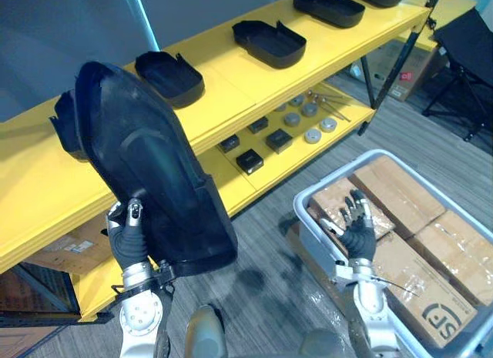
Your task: Walk over and take plastic housings, then place them on the shelf
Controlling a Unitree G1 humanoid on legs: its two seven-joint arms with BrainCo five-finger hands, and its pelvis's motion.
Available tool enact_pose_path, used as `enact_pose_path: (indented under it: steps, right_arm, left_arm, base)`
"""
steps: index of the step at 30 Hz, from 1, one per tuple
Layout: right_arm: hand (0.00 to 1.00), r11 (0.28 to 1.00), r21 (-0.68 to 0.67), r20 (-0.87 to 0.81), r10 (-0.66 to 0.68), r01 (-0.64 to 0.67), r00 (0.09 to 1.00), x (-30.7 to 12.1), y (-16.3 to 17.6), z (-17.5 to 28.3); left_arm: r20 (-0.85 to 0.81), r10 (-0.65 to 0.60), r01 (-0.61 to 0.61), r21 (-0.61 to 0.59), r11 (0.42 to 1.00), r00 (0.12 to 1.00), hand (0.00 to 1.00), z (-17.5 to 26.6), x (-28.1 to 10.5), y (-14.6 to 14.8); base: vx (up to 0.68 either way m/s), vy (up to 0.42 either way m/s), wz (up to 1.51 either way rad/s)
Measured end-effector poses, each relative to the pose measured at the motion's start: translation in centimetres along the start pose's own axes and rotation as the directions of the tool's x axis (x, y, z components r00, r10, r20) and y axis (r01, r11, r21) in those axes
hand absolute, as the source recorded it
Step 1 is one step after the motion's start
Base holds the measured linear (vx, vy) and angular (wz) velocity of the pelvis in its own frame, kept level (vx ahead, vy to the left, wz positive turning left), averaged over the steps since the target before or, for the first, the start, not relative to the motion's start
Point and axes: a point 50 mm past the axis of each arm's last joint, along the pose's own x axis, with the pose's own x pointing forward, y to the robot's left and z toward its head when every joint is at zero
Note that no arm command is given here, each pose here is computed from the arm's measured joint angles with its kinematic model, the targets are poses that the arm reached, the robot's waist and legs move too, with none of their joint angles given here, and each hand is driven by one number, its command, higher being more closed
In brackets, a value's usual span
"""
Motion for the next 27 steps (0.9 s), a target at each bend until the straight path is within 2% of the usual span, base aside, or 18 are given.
enact_pose_path:
  steps: [5, 8, 15, 18, 23, 27]
  right_arm:
    - [0.0, 0.998, 0.045, 0.041, 0.041, -0.043, 0.998, 0.3, 1.6, 0.4]
    - [0.0, 0.996, 0.036, 0.109, 0.074, -0.078, 0.991, 1.5, 2.3, 1.5]
    - [0.0, 0.996, -0.017, 0.217, 0.093, -0.092, 0.972, 2.4, 1.5, 3.9]
    - [0.0, 0.99, -0.016, 0.291, 0.14, -0.142, 0.946, 3.0, 2.3, 5.4]
    - [0.0, 0.976, -0.004, 0.305, 0.207, -0.216, 0.929, 3.1, 4.1, 5.6]
    - [0.0, 0.986, 0.02, 0.328, 0.15, -0.166, 0.933, 2.8, 3.0, 6.3]
  left_arm:
    - [0.1, -0.056, 0.051, 0.047, 0.998, 0.993, 1.0, 1.2, 1.6, -0.3]
    - [0.16, -0.052, 0.049, 0.024, 0.999, 0.986, 1.0, 1.9, 3.0, -0.9]
    - [0.136, -0.046, 0.044, 0.016, 0.999, 0.99, 1.0, 1.6, 2.8, -1.4]
    - [0.11, -0.015, 0.012, 0.027, 1.0, 0.994, 1.0, 1.5, 2.0, -0.5]
    - [0.095, 0.016, -0.019, 0.034, 0.999, 0.995, 1.0, 1.7, 1.0, 0.2]
    - [0.096, -0.013, 0.013, 0.007, 1.0, 0.995, 1.0, 1.8, 0.8, -0.4]
  base:
    - [0.13, 0.064, 0.51]
    - [0.15, -0.102, 0.6]
    - [0.15, -0.052, 0.53]
    - [0.08, -0.01, 0.52]
    - [0.0, 0.006, 0.45]
    - [-0.06, 0.023, 1.4]
